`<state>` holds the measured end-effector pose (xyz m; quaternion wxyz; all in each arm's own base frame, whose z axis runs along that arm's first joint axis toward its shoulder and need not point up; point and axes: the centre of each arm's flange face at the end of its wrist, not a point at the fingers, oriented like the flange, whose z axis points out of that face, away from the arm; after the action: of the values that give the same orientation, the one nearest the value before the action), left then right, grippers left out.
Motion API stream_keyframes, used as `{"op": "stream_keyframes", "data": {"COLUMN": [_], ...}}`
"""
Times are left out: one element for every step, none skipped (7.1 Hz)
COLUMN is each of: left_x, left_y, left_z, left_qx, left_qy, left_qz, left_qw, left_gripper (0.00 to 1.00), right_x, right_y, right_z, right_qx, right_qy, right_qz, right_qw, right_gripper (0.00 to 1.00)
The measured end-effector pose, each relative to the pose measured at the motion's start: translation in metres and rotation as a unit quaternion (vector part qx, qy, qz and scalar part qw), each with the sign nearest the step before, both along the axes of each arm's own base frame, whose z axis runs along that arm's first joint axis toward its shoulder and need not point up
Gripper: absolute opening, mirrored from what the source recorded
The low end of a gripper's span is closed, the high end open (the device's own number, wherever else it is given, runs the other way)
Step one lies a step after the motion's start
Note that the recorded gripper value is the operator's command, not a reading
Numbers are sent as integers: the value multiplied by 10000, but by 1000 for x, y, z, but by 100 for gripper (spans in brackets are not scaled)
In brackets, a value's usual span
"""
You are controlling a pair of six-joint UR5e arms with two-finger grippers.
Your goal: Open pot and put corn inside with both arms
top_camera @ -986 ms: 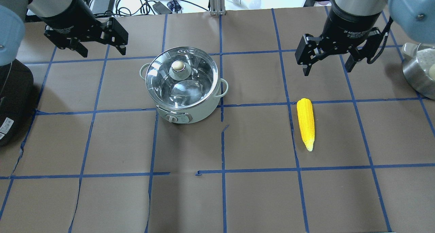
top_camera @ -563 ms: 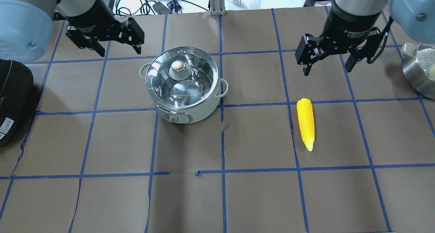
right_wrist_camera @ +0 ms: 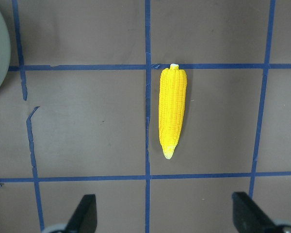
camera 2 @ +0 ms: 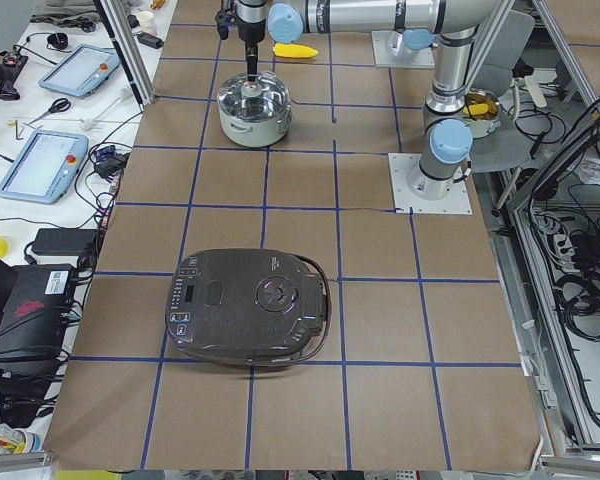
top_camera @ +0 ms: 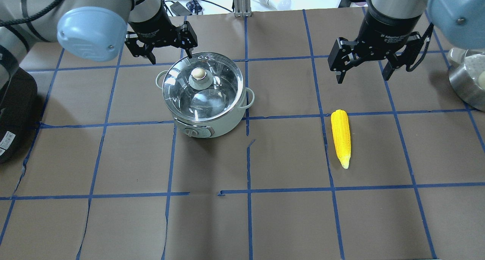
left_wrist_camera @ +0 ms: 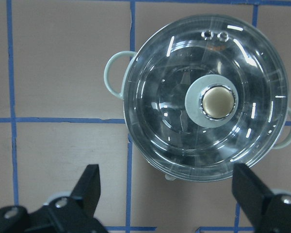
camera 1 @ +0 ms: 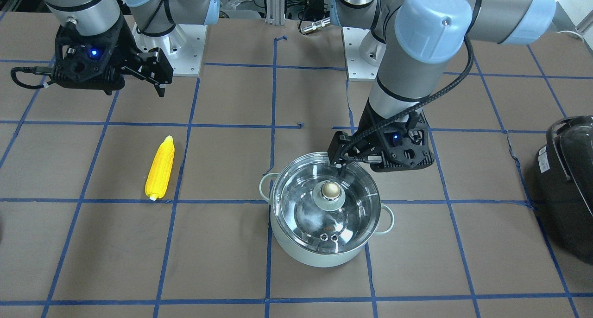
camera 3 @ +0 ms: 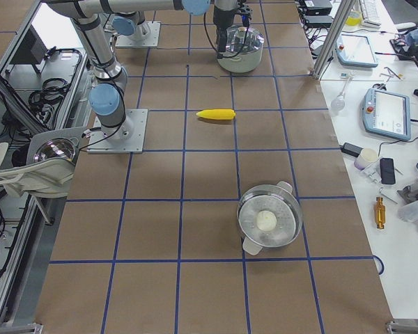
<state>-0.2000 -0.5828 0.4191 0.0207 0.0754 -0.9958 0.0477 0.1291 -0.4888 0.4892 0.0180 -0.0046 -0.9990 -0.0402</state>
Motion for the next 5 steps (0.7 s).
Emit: {"op": "stream_keyframes", "data": {"left_x": [-7,-16,-25,-37,-45], "left_y": [-7,-16,-25,-28,-27], "left_z": [-18,-36,-54,-67,-73], "left_qx": [92,114,75,64,83], "left_qy": [56,139,210,224,224], "left_qz": [117,144,96,-3,-75], "left_qw": [9999,9997,9997,9997,9997], "left_gripper": [98,99,99,99,95], "right_x": [-17,-39,-60,-74,-79], "right_y": [-6,-12,-15,-16,-14], "right_z": [-10,-27,-50,-81,-118], "right_qx": [83,181,223,194,81], "right_qy": [-15,-38,-62,-75,-72], "right_qz": [-133,-292,-434,-526,-563], "right_qw": [9999,9994,9988,9984,9984], "right_gripper": [100,100,100,100,100]}}
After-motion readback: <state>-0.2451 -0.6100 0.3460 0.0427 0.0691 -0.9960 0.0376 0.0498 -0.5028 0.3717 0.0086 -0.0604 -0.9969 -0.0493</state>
